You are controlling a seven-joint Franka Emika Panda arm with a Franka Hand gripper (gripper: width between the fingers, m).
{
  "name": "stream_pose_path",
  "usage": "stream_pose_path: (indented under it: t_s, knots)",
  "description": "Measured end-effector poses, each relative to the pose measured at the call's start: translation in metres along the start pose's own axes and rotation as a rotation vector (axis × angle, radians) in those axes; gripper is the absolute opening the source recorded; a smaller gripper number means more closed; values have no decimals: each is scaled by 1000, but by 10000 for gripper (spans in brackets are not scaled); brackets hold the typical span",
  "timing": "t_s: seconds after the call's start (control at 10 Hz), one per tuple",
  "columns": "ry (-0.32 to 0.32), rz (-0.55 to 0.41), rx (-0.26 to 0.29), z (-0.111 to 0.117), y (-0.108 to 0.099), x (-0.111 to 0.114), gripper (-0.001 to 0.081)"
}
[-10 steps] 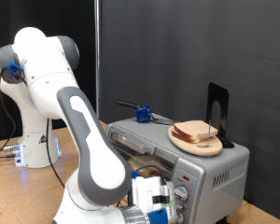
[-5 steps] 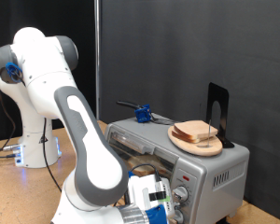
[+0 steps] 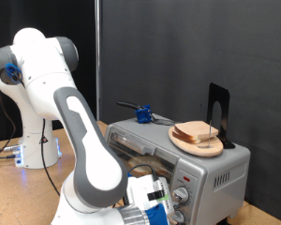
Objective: Make a piece of toast with the oven
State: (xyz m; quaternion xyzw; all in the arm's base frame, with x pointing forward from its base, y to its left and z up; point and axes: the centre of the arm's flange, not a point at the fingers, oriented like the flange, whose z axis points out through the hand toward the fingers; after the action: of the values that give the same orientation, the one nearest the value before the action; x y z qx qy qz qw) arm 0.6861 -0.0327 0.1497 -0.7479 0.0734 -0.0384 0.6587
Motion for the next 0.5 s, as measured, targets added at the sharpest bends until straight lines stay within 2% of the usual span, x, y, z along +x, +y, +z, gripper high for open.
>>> stream_pose_path:
  t_s: [0.2, 0.5]
  knots:
    - [-6, -14, -7, -2, 1, 0, 314]
    - [21, 54, -40, -12, 18, -5, 314]
